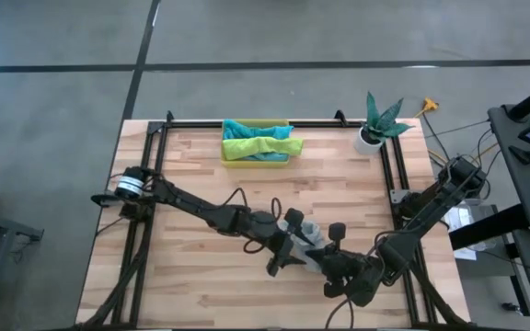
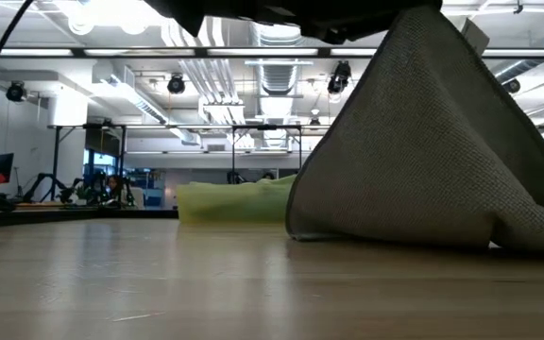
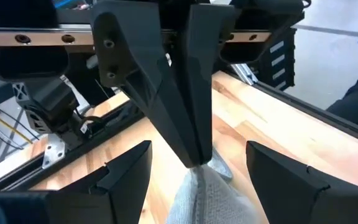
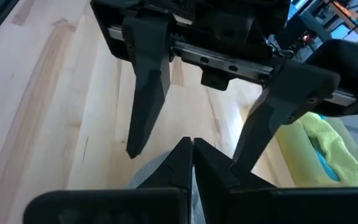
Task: Roll microfiber towels into tight, uniform cylinder then place into a basket
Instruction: Roll the gray towel
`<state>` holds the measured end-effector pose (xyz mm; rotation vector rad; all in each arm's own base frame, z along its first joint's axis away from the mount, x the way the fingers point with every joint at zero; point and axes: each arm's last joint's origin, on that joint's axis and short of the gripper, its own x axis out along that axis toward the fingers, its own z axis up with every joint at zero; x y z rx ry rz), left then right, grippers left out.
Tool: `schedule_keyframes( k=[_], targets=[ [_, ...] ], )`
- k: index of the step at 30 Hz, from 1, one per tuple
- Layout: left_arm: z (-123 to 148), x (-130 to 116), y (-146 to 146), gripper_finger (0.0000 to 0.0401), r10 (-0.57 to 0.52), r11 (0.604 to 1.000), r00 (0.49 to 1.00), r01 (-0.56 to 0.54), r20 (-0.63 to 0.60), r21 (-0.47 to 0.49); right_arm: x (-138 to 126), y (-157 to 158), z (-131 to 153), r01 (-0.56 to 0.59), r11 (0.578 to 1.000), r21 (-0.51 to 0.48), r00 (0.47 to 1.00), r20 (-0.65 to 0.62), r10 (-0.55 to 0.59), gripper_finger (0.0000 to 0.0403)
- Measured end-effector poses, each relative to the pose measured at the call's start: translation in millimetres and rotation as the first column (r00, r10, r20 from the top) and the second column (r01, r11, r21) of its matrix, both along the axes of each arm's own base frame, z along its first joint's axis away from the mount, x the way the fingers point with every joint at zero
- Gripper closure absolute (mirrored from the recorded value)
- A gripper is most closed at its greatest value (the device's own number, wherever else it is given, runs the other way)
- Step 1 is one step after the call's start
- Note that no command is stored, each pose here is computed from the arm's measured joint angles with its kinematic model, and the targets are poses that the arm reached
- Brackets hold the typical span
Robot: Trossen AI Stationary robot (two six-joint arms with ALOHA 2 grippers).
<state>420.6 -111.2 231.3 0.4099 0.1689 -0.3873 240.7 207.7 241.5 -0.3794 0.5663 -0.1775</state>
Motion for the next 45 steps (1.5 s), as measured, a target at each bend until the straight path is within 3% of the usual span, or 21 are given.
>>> schedule_keyframes(
  k=[4,19,24,38,45],
  targets=[
    [-2.0,-1.9,1.7,0.0157,0.042,0.999,0.999,-0.042,-0.029,0.014,0.0,0.0,0.0,0.0,1.0,0.0,1.0,0.0,0.0,0.0394],
    [2.3,0.2,9.2,0.0164,0.095,0.99,0.993,-0.101,-0.068,-0.102,-0.1,-0.1,-0.1,0.0,1.0,0.0,1.0,-0.001,0.0,0.0394],
    [2.5,0.3,9.7,0.0211,0.094,0.989,0.993,-0.101,-0.069,-0.105,-0.1,-0.1,-0.1,0.0,1.0,0.0,1.0,-0.001,0.0,0.0394],
    [2.2,0.3,10.7,0.0391,0.078,0.992,0.993,-0.087,-0.092,-0.095,0.1,-0.2,0.1,0.002,1.0,-0.007,1.0,0.002,-0.002,0.0394],
    [6.8,2.1,10.7,0.04,0.079,0.992,0.99,-0.09,-0.117,-0.086,0.1,-0.2,0.0,0.003,1.0,-0.006,1.0,0.002,-0.003,0.0394]
  ],
)
